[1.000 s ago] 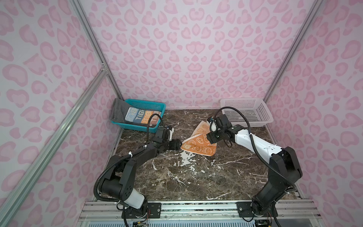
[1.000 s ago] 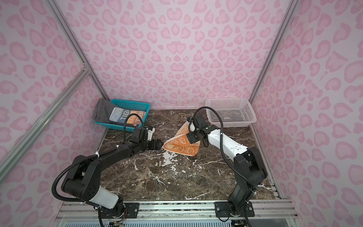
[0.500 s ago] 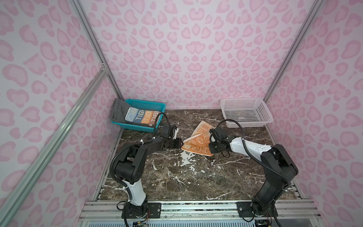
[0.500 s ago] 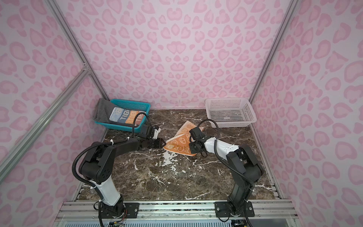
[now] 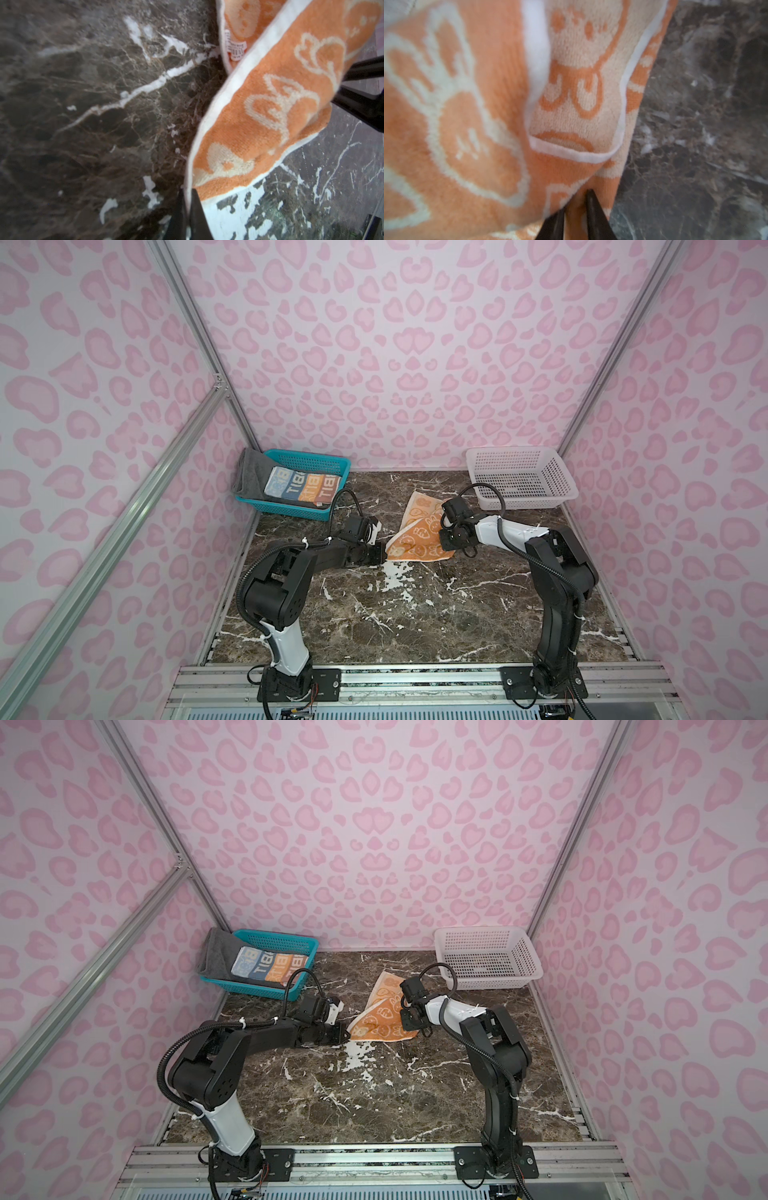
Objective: Fold and stack the towels
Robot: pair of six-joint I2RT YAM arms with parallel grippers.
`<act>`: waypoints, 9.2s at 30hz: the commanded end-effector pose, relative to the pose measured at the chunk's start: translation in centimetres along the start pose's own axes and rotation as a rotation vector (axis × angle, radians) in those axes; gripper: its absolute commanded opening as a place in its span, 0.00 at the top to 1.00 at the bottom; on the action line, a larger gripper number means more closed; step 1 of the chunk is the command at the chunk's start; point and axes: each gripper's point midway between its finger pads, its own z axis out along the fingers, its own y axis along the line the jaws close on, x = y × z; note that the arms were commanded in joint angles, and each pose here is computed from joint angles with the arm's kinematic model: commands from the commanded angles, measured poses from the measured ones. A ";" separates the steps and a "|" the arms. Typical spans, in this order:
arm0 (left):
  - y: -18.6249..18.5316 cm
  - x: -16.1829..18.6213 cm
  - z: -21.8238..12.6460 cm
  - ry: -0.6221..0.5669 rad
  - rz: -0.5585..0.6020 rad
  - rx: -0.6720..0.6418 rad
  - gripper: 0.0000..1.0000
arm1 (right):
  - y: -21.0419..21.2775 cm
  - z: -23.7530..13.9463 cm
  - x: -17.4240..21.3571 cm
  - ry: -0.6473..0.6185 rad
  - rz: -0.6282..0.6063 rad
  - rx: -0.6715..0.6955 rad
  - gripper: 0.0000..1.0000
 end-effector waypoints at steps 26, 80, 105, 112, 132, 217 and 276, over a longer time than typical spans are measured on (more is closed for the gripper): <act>-8.3 0.0 -6.6 -0.094 0.102 -0.057 0.47 | 5.4 -5.6 -8.7 -0.192 -0.254 -0.131 0.49; -0.4 -7.0 -5.4 -0.119 -0.096 0.033 0.37 | 6.0 -6.5 6.0 0.078 -0.404 -0.101 0.43; -10.3 -7.1 -2.3 -0.012 -0.039 0.192 0.29 | -3.1 -8.7 13.6 0.121 0.237 -0.154 0.17; -11.4 -6.6 -0.6 0.020 -0.042 0.198 0.29 | -2.3 -8.4 17.9 0.227 0.398 -0.206 0.26; -10.7 -6.2 0.0 0.027 -0.053 0.170 0.30 | -0.2 -8.5 20.4 0.298 0.644 -0.275 0.42; -11.3 -7.1 -1.5 -0.218 0.348 0.059 0.33 | 0.5 -20.8 -11.1 -0.580 0.467 -0.535 1.00; -10.7 -14.6 -2.1 -0.330 0.453 -0.077 0.96 | -2.7 -19.7 -9.7 -0.482 0.391 -0.463 1.00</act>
